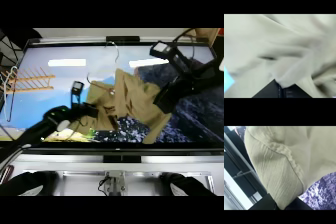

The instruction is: Fold the shirts.

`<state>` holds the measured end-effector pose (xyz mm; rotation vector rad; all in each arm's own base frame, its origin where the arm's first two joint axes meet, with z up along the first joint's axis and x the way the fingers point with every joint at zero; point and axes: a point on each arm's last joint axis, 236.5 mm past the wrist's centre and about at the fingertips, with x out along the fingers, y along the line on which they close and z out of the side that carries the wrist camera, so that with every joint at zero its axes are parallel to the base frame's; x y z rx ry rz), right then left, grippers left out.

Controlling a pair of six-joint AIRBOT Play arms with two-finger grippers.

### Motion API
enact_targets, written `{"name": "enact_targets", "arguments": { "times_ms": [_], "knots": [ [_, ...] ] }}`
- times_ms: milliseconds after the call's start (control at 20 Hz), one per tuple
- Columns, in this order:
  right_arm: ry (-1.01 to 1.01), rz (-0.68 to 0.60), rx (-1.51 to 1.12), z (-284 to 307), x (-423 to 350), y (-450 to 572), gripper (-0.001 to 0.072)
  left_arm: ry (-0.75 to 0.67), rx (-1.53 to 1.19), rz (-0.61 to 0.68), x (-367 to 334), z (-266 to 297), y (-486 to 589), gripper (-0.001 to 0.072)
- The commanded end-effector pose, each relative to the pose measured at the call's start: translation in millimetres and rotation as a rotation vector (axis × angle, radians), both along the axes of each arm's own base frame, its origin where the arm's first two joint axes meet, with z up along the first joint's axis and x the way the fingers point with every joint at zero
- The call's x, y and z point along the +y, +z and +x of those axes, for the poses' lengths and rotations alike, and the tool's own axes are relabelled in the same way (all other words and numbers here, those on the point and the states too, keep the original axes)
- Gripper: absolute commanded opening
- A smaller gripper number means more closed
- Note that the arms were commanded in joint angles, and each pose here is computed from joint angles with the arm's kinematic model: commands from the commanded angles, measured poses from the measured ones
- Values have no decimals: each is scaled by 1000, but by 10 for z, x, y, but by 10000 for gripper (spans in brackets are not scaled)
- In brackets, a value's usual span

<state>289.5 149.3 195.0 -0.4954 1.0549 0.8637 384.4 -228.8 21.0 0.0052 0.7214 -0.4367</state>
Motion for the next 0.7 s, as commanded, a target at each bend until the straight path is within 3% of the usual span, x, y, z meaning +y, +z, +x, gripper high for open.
{"name": "enact_targets", "arguments": {
  "times_ms": [0,400,650],
  "knots": [
    [26,91,-41,27,197,135,64,148,-54,34,794,313,379,45],
    [97,245,-86,22,532,357,63,204,-100,38,1055,628,640,46],
    [95,216,-88,-59,453,371,62,318,-137,11,1517,815,891,46]
  ]
}}
